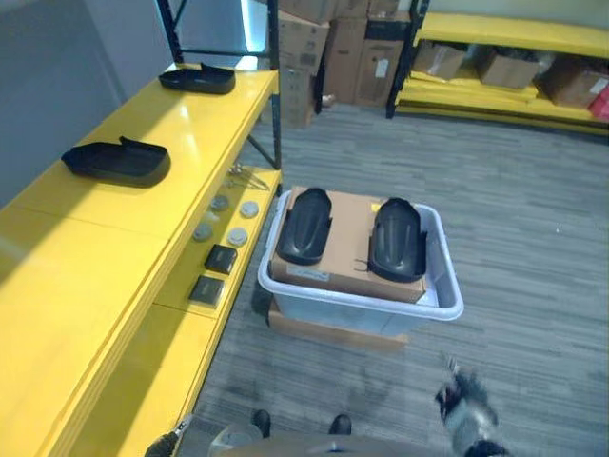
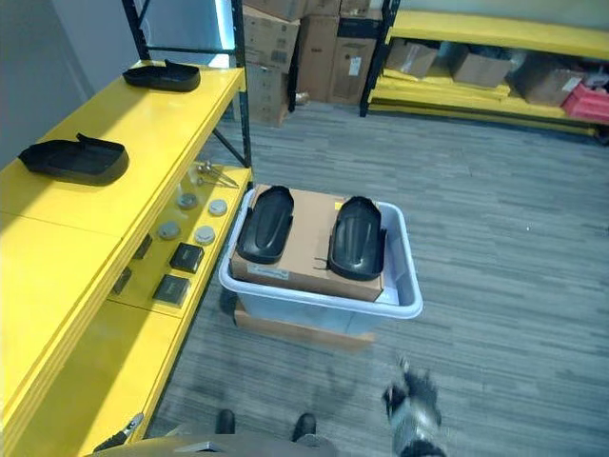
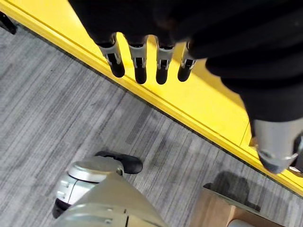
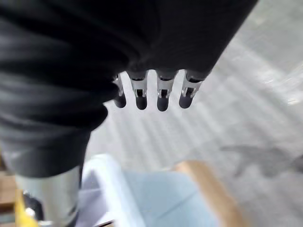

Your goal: Move parts from the plastic box to the shelf.

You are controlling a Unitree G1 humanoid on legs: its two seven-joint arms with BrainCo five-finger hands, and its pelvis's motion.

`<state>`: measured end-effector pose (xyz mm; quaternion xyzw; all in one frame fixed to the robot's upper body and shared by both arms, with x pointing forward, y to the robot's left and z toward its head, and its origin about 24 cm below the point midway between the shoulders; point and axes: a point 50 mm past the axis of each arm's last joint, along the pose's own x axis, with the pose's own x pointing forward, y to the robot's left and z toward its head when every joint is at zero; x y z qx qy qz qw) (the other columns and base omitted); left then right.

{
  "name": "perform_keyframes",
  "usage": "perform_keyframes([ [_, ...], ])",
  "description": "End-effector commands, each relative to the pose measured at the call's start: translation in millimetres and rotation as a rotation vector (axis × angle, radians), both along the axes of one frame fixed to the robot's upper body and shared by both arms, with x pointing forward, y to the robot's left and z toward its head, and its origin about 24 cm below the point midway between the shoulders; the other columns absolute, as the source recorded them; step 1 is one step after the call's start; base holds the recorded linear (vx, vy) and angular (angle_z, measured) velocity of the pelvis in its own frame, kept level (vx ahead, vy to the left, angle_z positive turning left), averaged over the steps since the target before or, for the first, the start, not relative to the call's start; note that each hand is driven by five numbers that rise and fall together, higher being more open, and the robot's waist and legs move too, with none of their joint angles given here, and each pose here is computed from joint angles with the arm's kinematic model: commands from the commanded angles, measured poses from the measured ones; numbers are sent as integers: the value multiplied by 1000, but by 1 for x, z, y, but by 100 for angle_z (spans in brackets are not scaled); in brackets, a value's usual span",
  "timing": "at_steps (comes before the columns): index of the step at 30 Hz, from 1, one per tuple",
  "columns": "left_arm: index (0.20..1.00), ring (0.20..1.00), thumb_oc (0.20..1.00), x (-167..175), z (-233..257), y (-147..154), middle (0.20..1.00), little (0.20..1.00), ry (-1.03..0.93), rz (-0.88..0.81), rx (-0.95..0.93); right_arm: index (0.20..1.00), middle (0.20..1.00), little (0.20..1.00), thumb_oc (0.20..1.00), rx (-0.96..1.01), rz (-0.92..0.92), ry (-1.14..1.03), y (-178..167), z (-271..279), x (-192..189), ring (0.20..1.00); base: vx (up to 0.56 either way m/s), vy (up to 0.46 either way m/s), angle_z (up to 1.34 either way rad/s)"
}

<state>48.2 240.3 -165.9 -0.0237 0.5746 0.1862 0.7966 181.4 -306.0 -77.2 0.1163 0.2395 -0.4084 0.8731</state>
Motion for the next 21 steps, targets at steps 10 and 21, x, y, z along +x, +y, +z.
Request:
perform_keyframes([
  [10, 1000, 1000, 1000, 2, 1, 5, 1000, 1000, -27, 99, 33, 1000, 1000, 1000, 1000, -506, -73, -414, -39, 145, 49, 1000, 8, 48, -8],
  [21, 1000, 1000, 1000, 47, 9, 4, 1000, 1000, -144, -9, -8, 1000, 1000, 1000, 1000, -652, -178, -587, -56, 231, 96, 1000, -106, 21, 7],
])
